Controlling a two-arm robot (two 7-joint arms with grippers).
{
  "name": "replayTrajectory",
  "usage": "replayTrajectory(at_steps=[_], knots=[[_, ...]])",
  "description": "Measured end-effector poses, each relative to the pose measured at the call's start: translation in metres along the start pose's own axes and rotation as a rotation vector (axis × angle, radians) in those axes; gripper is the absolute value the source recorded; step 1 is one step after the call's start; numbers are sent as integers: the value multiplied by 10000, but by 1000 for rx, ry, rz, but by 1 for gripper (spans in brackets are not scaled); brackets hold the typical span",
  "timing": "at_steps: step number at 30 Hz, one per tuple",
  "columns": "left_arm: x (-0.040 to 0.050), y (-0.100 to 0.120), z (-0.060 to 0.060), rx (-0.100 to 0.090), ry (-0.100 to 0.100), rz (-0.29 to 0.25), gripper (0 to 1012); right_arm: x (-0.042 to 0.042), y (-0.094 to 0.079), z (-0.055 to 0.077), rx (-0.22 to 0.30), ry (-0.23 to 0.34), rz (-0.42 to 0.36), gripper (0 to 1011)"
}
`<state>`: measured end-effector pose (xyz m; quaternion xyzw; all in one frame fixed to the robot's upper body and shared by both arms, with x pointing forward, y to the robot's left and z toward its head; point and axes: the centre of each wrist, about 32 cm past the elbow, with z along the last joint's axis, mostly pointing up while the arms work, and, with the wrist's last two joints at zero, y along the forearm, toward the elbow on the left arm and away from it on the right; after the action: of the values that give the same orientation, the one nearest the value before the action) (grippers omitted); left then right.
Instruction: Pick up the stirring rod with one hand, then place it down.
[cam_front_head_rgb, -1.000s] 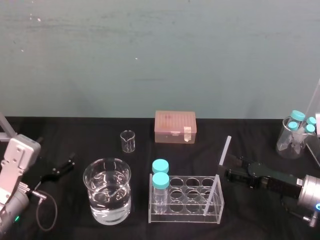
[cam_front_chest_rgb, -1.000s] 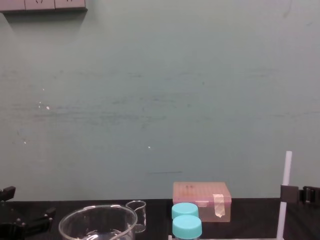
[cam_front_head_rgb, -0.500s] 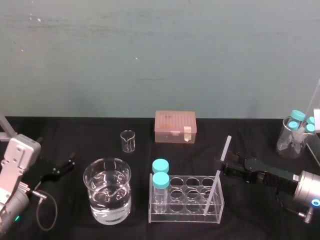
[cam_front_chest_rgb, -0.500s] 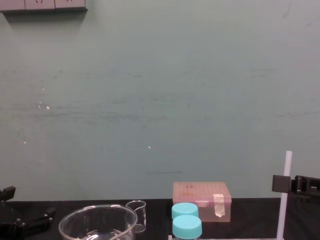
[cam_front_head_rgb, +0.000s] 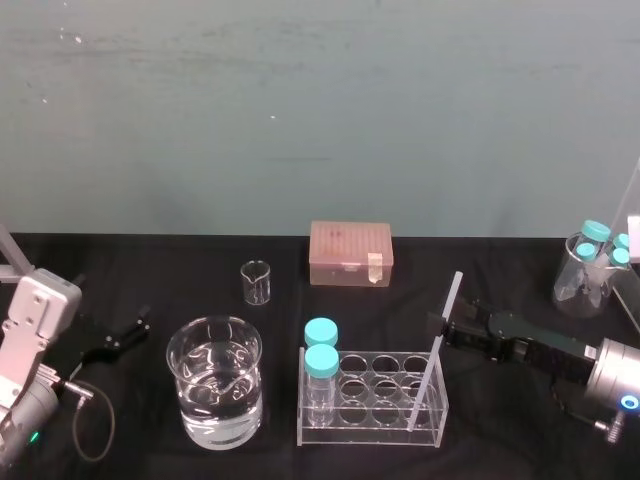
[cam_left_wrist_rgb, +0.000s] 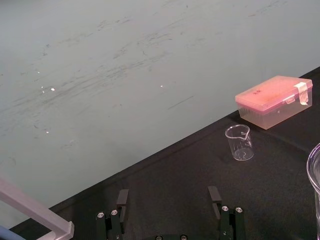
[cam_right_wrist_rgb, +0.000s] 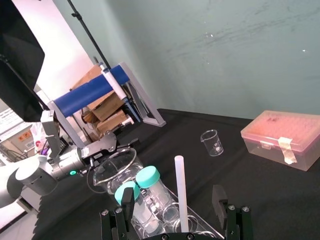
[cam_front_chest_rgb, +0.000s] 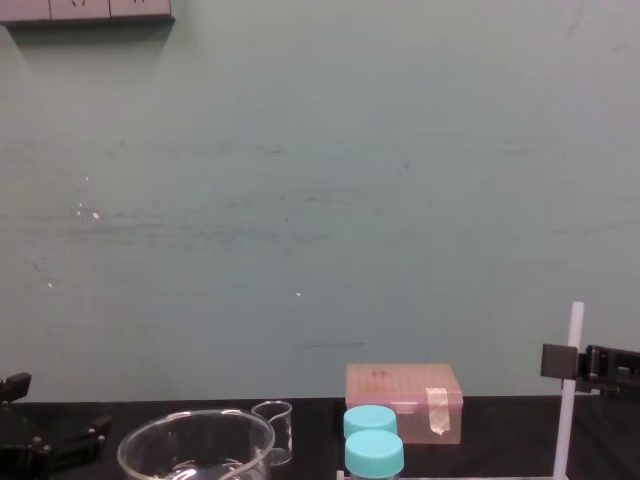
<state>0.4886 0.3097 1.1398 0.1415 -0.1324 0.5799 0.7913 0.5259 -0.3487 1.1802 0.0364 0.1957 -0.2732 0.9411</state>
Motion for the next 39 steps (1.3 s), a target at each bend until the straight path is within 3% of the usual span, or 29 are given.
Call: replayTrajectory(at_steps=[27, 33, 39], knots=[[0, 0, 0, 0, 0, 0, 1005, 6, 12, 20, 7, -20, 6, 995], [0, 0, 0, 0, 0, 0, 1005, 6, 13, 19, 7, -19, 7, 863], [0, 0, 0, 0, 0, 0, 1005, 6, 12, 18, 7, -18, 7, 657]])
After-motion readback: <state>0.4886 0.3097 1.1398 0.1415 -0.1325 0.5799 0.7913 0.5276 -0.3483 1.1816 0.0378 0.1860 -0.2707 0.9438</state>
